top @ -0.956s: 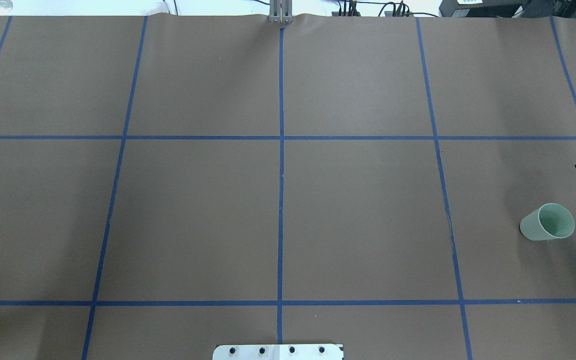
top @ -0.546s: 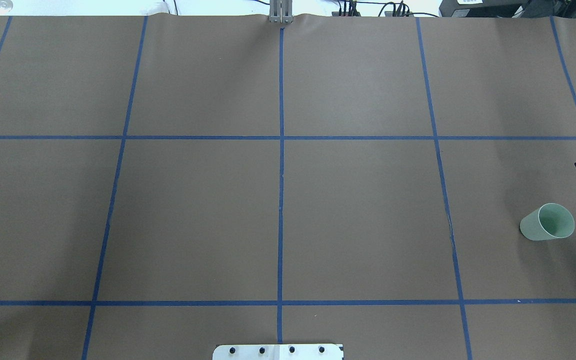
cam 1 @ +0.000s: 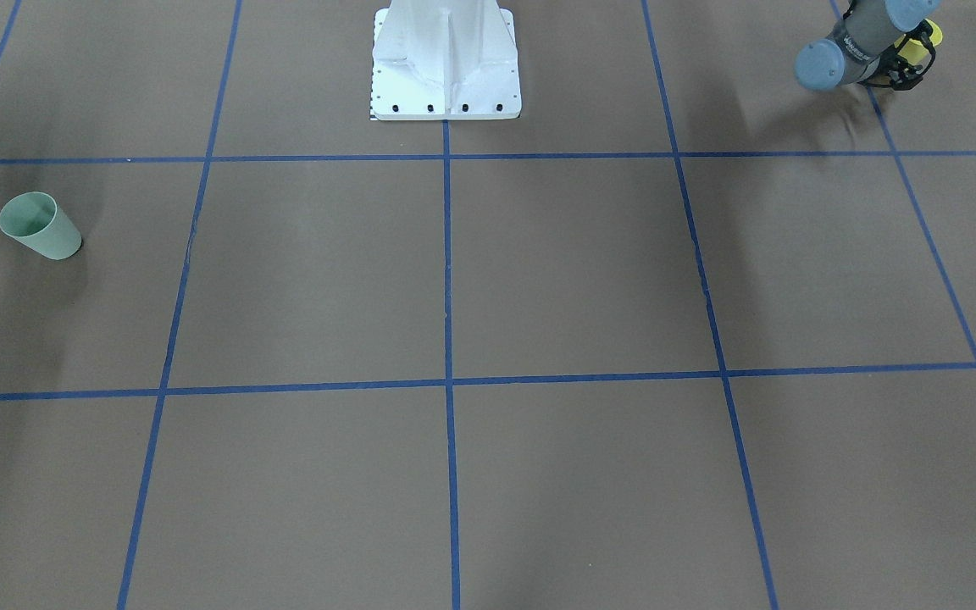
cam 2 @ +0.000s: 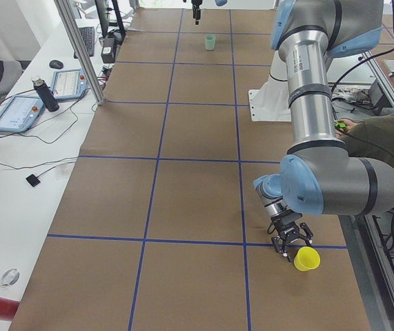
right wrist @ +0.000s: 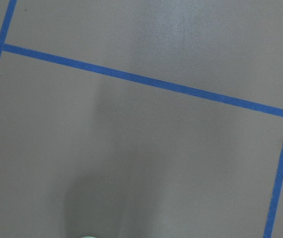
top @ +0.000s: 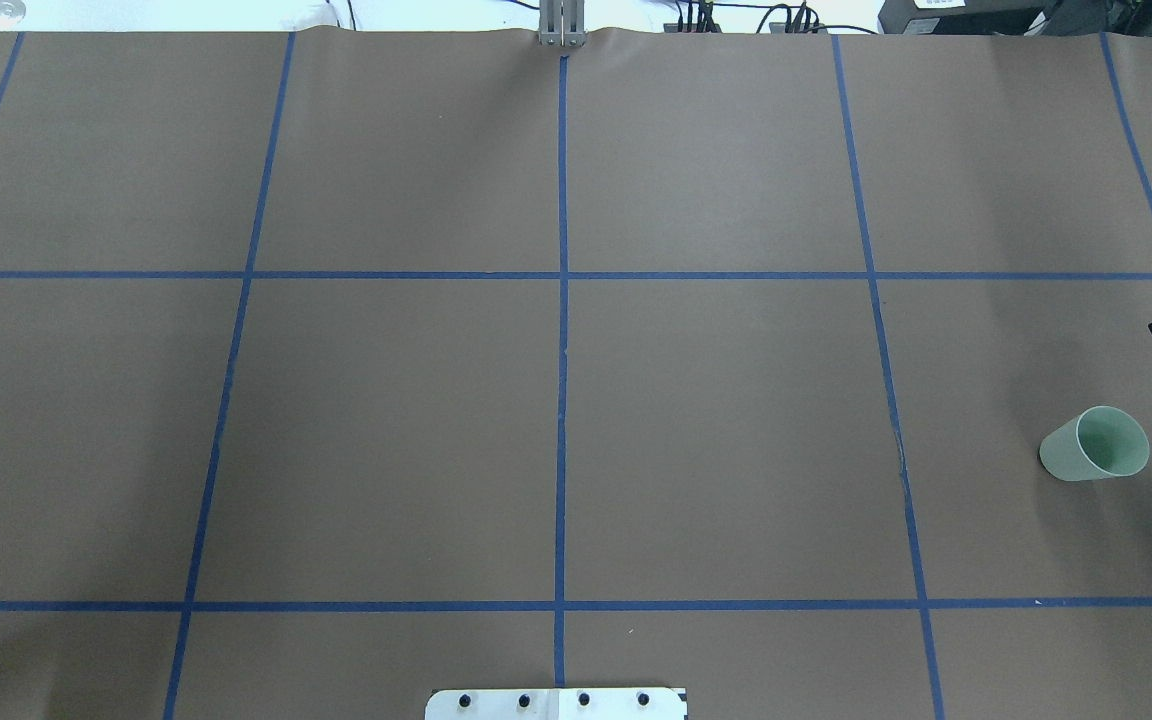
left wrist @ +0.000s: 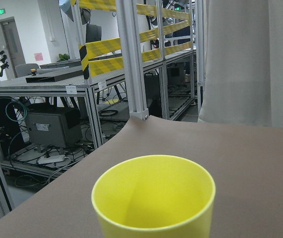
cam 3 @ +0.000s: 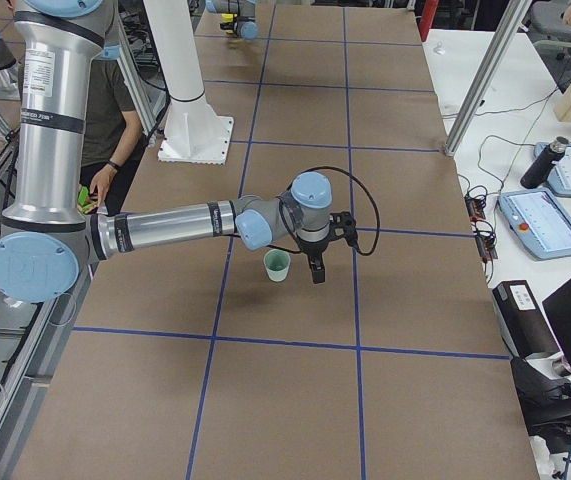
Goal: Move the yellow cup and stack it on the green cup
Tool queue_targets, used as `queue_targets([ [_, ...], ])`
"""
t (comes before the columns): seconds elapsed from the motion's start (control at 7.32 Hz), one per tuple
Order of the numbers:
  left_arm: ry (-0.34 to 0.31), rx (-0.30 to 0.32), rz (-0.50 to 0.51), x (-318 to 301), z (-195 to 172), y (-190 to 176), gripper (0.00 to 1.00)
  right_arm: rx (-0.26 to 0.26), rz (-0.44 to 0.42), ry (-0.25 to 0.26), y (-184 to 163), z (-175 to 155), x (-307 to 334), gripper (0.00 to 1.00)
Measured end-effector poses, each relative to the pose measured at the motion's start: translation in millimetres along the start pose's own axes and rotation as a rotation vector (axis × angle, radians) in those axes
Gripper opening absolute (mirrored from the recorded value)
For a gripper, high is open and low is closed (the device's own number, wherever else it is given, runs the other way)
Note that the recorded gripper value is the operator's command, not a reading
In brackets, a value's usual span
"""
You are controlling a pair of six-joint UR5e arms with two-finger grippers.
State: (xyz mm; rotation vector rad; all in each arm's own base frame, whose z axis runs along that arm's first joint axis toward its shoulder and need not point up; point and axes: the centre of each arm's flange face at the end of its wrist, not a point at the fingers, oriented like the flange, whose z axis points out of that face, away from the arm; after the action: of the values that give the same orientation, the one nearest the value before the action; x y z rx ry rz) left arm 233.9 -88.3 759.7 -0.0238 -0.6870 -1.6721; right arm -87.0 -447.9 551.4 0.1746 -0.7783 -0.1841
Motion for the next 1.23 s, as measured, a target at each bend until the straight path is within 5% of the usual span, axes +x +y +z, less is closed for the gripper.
queue_targets([
  [0.27,0.007,-0.002,-0.002,0.9,7.6,2.6,0.97,0.001,0.000,-0.001,0.5,-1.0,-1.0,1.00],
  [0.41,0.013,-0.006,-0.001,-1.2,11.1,5.0,0.75,0.001,0.000,0.000,0.6,-1.2,-1.1,1.00],
  [0.68,0.026,-0.006,0.006,-8.2,16.9,8.8,0.10,0.003,-0.001,-0.001,0.3,-2.2,-2.1,1.00],
  [0.82,0.031,0.001,0.001,-9.2,20.6,7.0,0.00,0.006,-0.002,-0.002,0.0,-3.9,-3.4,1.00],
  [1.23,0.048,0.034,-0.006,4.5,43.0,-20.4,0.00,0.019,-0.010,-0.006,-1.3,-11.2,-9.3,1.00],
])
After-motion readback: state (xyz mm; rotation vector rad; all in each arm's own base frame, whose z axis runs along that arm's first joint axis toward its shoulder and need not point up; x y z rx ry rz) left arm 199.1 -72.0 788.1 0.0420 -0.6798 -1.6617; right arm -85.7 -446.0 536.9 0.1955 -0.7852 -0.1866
